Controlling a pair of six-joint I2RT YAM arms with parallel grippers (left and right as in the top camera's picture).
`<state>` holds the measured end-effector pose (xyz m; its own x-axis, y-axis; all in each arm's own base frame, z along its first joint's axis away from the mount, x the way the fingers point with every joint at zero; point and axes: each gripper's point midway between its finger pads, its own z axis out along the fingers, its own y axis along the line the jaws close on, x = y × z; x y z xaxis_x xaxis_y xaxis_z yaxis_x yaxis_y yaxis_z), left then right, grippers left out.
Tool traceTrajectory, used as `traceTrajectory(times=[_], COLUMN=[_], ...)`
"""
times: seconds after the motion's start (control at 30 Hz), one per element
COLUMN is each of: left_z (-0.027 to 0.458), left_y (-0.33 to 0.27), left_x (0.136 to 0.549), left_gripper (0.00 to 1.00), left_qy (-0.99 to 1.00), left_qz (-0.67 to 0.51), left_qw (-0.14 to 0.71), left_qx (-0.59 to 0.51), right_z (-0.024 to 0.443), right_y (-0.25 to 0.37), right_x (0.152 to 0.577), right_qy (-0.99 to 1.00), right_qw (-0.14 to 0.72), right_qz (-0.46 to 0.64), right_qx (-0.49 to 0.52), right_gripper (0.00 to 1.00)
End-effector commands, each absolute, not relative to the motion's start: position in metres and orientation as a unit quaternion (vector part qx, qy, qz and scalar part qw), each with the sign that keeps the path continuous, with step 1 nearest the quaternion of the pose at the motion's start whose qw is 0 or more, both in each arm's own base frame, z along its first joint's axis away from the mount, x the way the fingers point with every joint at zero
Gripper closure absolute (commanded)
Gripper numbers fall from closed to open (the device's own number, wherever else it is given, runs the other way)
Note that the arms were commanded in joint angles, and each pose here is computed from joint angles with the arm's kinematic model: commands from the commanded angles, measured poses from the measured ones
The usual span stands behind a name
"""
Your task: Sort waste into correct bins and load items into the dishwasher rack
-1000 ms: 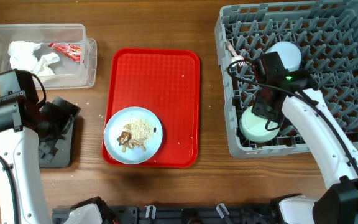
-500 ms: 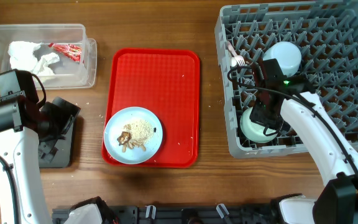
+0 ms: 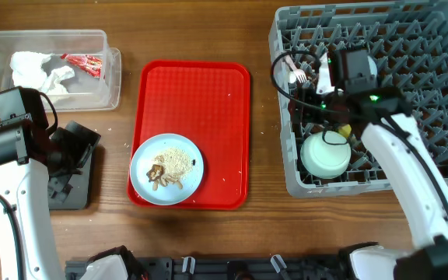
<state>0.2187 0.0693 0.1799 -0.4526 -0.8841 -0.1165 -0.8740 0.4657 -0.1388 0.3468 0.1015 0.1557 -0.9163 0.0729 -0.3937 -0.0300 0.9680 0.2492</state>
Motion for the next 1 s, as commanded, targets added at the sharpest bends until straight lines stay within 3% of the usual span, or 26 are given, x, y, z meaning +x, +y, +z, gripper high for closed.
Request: traceTrajectory(times=[0.0, 0.1, 0.23, 0.33, 0.63, 0.97], left_z=[0.179, 0.179, 0.179, 0.179, 0.179, 0.179], left_y=[0.073, 0.073, 0.073, 0.073, 0.073, 0.073], left_x=[0.216, 0.216, 0.216, 0.216, 0.216, 0.216], left_gripper=[0.00, 0.00, 0.00, 0.00, 0.00, 0.00], left_qy=[0.846, 0.846, 0.846, 0.846, 0.846, 0.846], left_qz=[-0.022, -0.022, -0.022, -0.022, -0.022, -0.022], left_qw=[0.087, 0.087, 0.087, 0.087, 0.087, 0.087], left_qx=[-0.526, -0.526, -0.526, -0.526, -0.526, -0.526], right_z=[0.120, 0.092, 0.072, 0.065, 0.072, 0.079], right_y=[0.119, 0.125, 0.125, 0.121, 0.123, 0.126], right_x=[0.357, 0.361, 0.365, 0.370, 0.400, 0.414], right_qy=[0.978, 0.983, 0.986, 0.988, 0.976, 0.965], right_qw=[0.166, 0.141, 0.128, 0.129, 0.182, 0.209], right_qz=[0.127, 0.113, 0.100, 0.086, 0.100, 0.118], right_qx=[-0.021, -0.028, -0.029, -0.025, 0.066, 0.105], right_gripper=[0.37, 0.52, 0.57, 0.67, 0.87, 0.87])
